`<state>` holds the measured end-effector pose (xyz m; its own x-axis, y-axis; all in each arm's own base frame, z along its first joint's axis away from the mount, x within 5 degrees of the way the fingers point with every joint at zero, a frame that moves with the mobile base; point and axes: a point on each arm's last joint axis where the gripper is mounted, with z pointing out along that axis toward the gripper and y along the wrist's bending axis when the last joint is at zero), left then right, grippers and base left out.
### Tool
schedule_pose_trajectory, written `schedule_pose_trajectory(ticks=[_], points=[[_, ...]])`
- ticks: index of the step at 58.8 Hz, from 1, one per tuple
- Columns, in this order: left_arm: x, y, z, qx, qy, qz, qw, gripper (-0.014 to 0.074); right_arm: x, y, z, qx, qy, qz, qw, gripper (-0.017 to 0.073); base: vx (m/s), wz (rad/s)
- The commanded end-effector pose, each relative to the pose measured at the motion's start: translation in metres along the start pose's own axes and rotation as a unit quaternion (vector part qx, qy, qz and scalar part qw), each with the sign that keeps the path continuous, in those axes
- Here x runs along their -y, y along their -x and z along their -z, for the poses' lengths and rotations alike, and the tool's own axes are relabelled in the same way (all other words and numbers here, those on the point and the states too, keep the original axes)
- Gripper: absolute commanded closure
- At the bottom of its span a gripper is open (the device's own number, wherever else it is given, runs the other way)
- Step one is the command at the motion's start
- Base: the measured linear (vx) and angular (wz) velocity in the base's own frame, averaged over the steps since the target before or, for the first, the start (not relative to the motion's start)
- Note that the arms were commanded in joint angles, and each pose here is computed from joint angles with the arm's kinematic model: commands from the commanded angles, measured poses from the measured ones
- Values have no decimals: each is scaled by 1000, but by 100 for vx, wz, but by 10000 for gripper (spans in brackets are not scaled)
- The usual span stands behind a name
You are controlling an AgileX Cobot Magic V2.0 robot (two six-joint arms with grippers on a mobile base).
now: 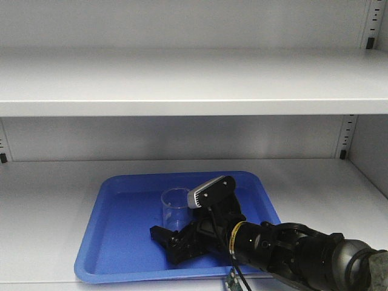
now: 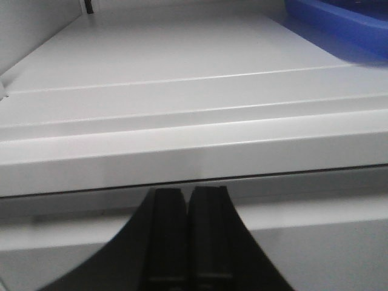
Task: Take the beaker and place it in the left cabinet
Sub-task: 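Lower the beaker onto the blue tray and open the right gripper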
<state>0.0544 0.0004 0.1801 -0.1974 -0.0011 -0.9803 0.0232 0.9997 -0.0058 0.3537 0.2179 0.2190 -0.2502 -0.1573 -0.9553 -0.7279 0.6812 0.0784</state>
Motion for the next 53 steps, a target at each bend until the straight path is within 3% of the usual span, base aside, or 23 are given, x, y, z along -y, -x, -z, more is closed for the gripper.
schedule_pose_trajectory(ticks=[1, 8, 24, 43, 53], points=[[1, 11, 2, 51, -8, 3, 999, 590, -4, 37, 17, 46, -6, -1, 999, -137, 0, 0], [1, 11, 2, 51, -8, 3, 999, 590, -4, 43, 27, 23, -23, -1, 999, -125, 0, 0], [1, 11, 2, 51, -8, 3, 999, 590, -17, 43, 34, -20, 32, -3, 999, -76, 0, 0], [1, 11, 2, 51, -8, 3, 999, 590, -21, 36, 38, -74, 47, -4, 996, 8, 0, 0], [1, 11, 2, 51, -8, 3, 999, 590, -24, 44, 47, -74, 48, 13, 996, 15, 0, 0]])
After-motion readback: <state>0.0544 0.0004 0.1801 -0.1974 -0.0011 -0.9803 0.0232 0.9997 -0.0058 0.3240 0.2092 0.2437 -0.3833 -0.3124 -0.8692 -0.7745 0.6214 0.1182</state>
